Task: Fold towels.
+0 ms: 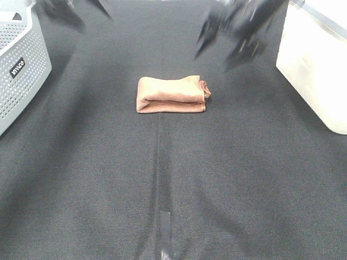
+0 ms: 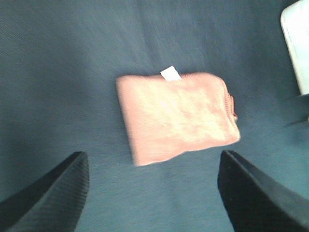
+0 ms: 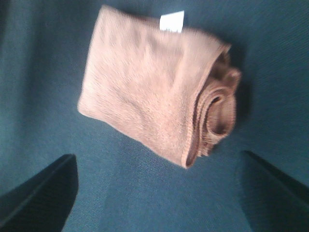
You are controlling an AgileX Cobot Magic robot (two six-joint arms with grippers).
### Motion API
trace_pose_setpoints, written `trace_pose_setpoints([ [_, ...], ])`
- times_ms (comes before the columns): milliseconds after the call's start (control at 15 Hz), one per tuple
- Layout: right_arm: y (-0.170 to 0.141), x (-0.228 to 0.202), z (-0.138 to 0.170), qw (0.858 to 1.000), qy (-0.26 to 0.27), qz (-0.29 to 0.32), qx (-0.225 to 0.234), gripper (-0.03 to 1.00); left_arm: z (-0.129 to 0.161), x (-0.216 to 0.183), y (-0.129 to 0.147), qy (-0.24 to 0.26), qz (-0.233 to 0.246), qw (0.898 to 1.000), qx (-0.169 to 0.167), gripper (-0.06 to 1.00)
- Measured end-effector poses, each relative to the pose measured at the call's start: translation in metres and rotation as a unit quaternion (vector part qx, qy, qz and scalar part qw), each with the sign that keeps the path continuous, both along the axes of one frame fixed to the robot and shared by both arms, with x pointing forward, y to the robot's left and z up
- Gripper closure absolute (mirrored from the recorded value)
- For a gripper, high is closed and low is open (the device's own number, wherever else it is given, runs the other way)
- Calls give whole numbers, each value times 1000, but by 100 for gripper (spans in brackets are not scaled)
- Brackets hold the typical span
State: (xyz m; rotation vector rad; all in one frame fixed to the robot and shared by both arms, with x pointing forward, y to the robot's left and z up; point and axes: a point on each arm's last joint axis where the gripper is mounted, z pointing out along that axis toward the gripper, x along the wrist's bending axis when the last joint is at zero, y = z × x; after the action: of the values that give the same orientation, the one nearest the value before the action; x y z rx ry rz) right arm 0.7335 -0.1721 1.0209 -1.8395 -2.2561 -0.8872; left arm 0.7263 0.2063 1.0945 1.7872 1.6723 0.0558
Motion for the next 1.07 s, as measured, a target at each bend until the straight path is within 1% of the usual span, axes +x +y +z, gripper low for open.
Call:
trace_pose_setpoints([
  [67,0,0,0,1000,0,0,0,14,0,0,0,0,0,1000,0,24],
  [200,-6,-15,50,999,-48,-10,-8,14,41,-21,10,-42,16,998,36,24],
  [333,-12,-40,94,996,-84,-14,-14,14,83,-52,21,-83,34,994,70,24],
  [400,-18,-64,117,995,-94,-15,-21,14,106,-78,28,-99,42,990,90,24],
  [533,-27,-103,138,994,-98,-16,-37,14,124,-120,38,-105,50,987,114,24],
  [733,-41,-165,146,994,-89,-6,-64,14,126,-189,51,-89,53,984,143,24],
  [800,-47,-190,146,994,-87,-4,-72,14,119,-212,55,-76,52,984,152,24],
  [933,-58,-239,146,992,-89,-4,-87,14,105,-259,61,-64,51,984,157,24],
  [1000,-63,-263,144,991,-93,-4,-94,14,101,-286,65,-68,52,984,156,24],
  [1067,-68,-289,142,990,-101,-6,-97,14,90,-325,69,-75,53,984,156,24],
])
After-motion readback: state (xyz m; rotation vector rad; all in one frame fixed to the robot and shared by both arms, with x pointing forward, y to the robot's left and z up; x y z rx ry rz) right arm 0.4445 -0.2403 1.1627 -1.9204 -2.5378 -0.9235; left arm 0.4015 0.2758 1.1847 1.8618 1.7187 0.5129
